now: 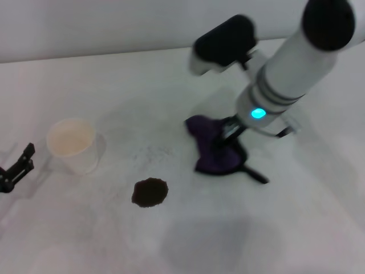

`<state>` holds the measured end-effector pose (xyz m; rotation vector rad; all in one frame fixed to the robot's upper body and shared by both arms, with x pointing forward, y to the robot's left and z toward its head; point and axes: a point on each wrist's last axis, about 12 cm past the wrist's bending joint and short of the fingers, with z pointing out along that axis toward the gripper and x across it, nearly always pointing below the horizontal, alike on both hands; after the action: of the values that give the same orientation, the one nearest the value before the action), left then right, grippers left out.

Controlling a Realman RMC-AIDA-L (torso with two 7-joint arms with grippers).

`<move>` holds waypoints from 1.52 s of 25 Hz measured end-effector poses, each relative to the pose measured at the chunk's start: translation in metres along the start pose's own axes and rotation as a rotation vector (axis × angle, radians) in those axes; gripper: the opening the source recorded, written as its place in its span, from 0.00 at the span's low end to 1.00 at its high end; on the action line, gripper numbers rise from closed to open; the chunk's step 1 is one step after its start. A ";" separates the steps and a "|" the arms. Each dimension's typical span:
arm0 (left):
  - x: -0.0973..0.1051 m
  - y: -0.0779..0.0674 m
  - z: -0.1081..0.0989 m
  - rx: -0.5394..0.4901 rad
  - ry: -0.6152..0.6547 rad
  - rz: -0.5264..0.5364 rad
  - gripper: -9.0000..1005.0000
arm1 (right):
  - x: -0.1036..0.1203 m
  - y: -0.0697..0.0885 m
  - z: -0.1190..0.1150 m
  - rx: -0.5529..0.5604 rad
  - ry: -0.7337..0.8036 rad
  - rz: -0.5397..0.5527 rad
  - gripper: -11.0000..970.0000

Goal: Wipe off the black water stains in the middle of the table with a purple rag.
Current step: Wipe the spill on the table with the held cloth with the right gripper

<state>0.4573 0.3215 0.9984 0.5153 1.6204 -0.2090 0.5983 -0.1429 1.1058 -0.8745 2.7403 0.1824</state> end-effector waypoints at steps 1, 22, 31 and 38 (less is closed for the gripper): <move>-0.001 0.002 0.001 0.000 -0.004 0.004 0.88 | 0.000 0.011 0.000 -0.008 -0.002 -0.017 0.11; -0.021 0.033 0.018 -0.052 -0.043 0.096 0.88 | 0.003 0.142 0.010 -0.231 -0.053 -0.214 0.11; -0.010 0.025 -0.002 -0.073 -0.020 0.072 0.88 | -0.007 0.080 -0.004 0.011 -0.049 -0.170 0.11; 0.002 0.016 -0.021 -0.068 0.030 0.065 0.88 | 0.000 0.047 -0.011 0.114 -0.041 -0.120 0.11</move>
<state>0.4457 0.3448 1.0016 0.5202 1.6316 -0.0978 0.5692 -0.1071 1.1180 -0.9888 2.6217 0.0211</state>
